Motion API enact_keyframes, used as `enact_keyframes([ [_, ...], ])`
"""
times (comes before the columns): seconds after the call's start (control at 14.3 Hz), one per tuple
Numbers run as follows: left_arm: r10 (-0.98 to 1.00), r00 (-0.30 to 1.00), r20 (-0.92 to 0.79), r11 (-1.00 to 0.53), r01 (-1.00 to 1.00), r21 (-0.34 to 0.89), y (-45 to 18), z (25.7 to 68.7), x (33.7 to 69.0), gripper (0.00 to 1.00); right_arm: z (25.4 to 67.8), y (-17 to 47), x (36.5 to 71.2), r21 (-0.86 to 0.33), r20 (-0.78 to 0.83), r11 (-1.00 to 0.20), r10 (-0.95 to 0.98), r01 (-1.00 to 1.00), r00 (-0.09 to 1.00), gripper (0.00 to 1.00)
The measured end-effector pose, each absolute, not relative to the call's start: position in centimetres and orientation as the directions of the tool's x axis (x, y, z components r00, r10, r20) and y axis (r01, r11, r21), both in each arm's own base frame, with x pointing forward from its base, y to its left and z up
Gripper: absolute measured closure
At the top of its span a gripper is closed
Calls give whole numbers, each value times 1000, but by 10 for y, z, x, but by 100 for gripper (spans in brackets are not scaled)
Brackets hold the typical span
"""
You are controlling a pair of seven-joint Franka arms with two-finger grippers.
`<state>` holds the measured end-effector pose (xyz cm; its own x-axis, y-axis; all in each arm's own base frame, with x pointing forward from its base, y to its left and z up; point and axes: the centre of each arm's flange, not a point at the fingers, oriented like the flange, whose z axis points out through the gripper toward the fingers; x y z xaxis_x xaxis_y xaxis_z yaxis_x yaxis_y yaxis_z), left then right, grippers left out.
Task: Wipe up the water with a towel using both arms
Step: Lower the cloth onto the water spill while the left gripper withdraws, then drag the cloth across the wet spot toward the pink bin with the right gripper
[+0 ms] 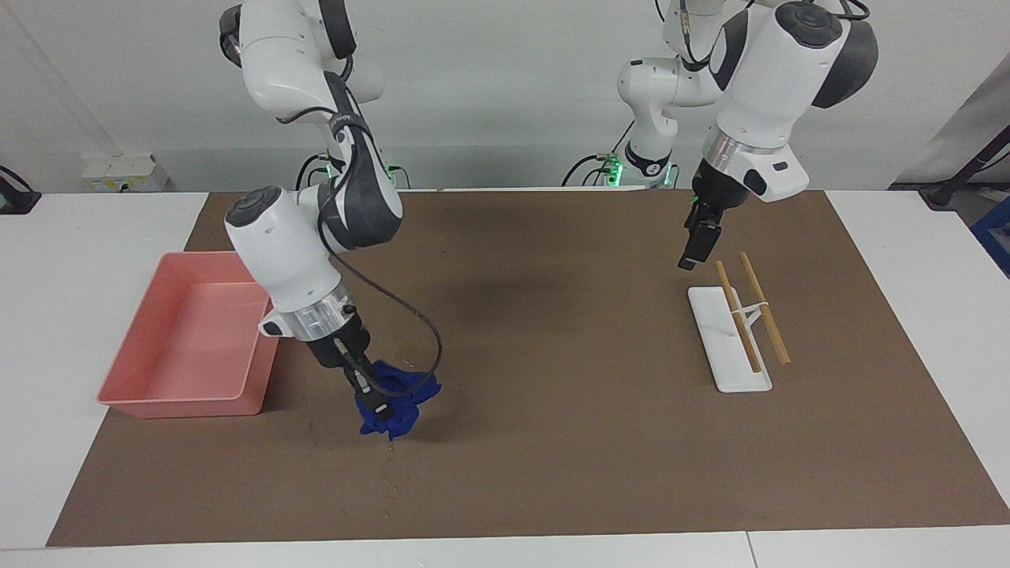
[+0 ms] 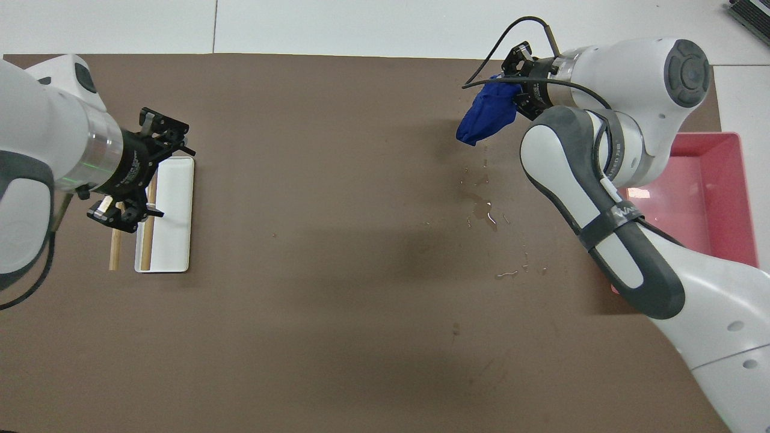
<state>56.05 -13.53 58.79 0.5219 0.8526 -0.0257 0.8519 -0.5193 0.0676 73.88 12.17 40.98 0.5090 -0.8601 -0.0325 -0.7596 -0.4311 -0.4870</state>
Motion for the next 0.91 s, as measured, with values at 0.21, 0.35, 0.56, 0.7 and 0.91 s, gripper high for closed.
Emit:
enact_keyframes([
  [0.21, 766, 642, -15, -642, 766, 22, -76, 588, 563, 0, 366, 116, 755, -506, -11, -428, -865, -749, 502, 74],
  [0.35, 686, 727, -20, -727, 686, 9, -24, 592, 562, 0, 349, 125, 761, -524, -4, -425, -866, -738, 501, 74],
  [0.56, 563, 826, -25, -827, 563, 3, 17, 600, 554, 0, 329, 141, 755, -500, -17, -442, -855, -745, 519, 74],
  [0.7, 524, 851, -14, -852, 524, 7, 11, 604, 552, 0, 312, 148, 745, -469, -30, -455, -849, -757, 528, 74],
  [0.91, 463, 886, -19, -886, 463, 1, -25, 600, 551, 0, 302, 148, 728, -434, -39, -466, -845, -771, 533, 74],
])
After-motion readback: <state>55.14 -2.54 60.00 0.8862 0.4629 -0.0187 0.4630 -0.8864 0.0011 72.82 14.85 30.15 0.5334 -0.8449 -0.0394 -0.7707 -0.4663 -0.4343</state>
